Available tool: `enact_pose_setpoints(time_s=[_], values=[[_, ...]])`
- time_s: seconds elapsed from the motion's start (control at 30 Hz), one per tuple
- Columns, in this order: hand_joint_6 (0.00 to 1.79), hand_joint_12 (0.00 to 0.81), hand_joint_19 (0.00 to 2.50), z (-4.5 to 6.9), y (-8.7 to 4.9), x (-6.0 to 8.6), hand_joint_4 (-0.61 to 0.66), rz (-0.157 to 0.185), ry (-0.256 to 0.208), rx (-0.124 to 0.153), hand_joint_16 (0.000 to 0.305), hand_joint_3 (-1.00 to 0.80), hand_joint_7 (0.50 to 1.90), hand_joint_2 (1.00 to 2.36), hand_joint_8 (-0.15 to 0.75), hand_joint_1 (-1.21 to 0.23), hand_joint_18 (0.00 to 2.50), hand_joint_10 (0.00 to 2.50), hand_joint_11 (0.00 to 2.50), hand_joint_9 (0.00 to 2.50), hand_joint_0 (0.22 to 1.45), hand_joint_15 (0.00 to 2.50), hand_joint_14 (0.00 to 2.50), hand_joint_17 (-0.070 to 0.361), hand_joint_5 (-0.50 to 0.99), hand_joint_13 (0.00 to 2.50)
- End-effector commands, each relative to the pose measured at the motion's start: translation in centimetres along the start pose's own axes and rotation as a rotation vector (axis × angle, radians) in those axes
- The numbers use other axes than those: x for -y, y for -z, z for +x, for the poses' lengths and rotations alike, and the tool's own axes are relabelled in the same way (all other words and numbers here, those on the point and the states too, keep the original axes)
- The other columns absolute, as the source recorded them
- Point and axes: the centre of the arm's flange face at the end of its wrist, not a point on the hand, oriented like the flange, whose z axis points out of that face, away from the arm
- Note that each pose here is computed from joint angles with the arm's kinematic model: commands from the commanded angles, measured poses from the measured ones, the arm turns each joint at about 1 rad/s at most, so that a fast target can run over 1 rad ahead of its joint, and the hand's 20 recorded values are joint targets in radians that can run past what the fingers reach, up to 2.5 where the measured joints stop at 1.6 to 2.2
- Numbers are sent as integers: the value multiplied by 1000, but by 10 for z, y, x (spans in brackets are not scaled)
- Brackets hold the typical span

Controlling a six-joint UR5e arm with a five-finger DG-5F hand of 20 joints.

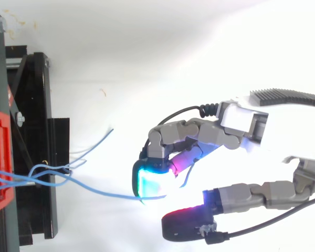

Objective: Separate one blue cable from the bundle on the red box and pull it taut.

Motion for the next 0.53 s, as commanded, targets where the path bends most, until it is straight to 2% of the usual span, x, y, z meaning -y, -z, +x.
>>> enact_pose_setpoints(time_s=[0.0, 0.5], values=[[552, 369, 197, 0, 0, 0, 199, 0, 0, -1, 51, -163, 1353, 1204, 332, -679, 639, 4, 325, 812, 530, 270, 6, 114, -16, 661], [549, 366, 245, 0, 0, 0, 209, 0, 0, -1, 49, -158, 1362, 1201, 332, -680, 655, 4, 325, 833, 528, 285, 6, 111, -15, 673]])
